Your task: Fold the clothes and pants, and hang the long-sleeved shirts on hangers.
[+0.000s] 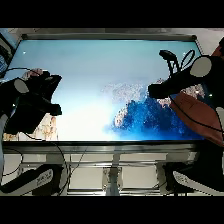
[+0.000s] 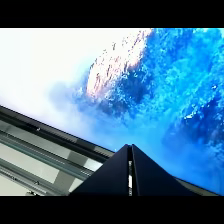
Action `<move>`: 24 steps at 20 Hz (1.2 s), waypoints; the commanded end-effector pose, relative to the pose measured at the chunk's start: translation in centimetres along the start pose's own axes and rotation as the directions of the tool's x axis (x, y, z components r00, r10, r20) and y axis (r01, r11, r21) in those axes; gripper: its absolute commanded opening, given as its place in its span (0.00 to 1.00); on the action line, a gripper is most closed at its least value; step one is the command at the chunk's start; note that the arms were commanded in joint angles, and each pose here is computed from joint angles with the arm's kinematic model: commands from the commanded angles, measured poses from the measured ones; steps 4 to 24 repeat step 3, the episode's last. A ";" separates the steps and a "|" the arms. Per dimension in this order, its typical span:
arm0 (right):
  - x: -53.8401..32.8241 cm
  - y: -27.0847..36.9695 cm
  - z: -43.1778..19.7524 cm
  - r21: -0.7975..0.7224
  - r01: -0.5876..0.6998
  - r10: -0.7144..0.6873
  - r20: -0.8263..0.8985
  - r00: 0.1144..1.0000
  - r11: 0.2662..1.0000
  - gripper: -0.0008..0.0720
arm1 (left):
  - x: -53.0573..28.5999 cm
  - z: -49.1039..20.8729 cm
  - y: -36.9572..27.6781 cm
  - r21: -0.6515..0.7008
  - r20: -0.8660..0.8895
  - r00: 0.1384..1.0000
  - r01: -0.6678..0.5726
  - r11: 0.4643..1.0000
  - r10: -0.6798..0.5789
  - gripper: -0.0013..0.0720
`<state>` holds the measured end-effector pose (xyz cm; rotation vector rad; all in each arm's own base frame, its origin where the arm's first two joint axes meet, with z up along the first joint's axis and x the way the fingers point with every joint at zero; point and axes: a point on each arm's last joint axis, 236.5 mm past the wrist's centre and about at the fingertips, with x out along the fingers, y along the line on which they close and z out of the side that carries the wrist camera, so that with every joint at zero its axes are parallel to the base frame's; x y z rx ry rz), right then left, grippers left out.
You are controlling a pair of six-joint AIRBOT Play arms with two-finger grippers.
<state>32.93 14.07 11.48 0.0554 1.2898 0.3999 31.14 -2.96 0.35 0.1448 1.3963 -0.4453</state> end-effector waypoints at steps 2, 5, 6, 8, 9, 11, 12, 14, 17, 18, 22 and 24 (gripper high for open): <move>0.4 1.5 -1.2 -0.003 0.003 -0.003 -0.044 0.999 1.000 0.03 | 0.0 -0.2 0.1 0.001 -0.006 1.000 -0.004 1.000 0.004 0.53; 0.4 1.6 -1.2 -0.001 0.001 -0.001 -0.046 0.999 1.000 0.03 | 0.0 -0.2 0.1 0.001 -0.006 1.000 -0.004 1.000 0.004 0.53; 0.4 1.6 -1.2 -0.001 0.001 -0.001 -0.046 0.999 1.000 0.03 | 0.0 -0.2 0.1 0.001 -0.006 1.000 -0.004 1.000 0.004 0.53; 0.4 1.6 -1.2 -0.001 0.001 -0.001 -0.046 0.999 1.000 0.03 | 0.0 -0.2 0.1 0.001 -0.006 1.000 -0.004 1.000 0.004 0.53; 0.4 1.6 -1.2 -0.001 0.001 -0.001 -0.046 0.999 1.000 0.03 | 0.0 -0.2 0.1 0.001 -0.006 1.000 -0.004 1.000 0.004 0.53; 0.4 1.6 -1.2 -0.001 0.001 -0.001 -0.046 0.999 1.000 0.03 | 0.0 -0.2 0.1 0.001 -0.006 1.000 -0.004 1.000 0.004 0.53; 0.4 1.6 -1.2 -0.001 0.001 -0.001 -0.046 0.999 1.000 0.03 | 0.0 -0.2 0.1 0.001 -0.006 1.000 -0.004 1.000 0.004 0.53; 0.4 1.6 -1.2 -0.001 0.001 -0.001 -0.046 0.999 1.000 0.03 | 0.0 -0.2 0.1 0.001 -0.006 1.000 -0.004 1.000 0.004 0.53; 0.4 1.6 -1.2 -0.001 0.001 -0.001 -0.046 0.999 1.000 0.03 | 0.0 -0.2 0.1 0.001 -0.006 1.000 -0.004 1.000 0.004 0.53; 0.4 1.6 -1.2 -0.001 0.001 -0.001 -0.046 0.999 1.000 0.03 | 0.0 -0.2 0.1 0.001 -0.006 1.000 -0.004 1.000 0.004 0.53; 0.4 1.6 -1.2 -0.001 0.001 -0.001 -0.046 0.999 1.000 0.03 | 0.0 -0.2 0.1 0.001 -0.006 1.000 -0.004 1.000 0.004 0.53; 0.4 1.6 -1.2 -0.001 0.001 -0.001 -0.046 0.999 1.000 0.03 | 0.0 -0.2 0.1 0.001 -0.006 1.000 -0.004 1.000 0.004 0.53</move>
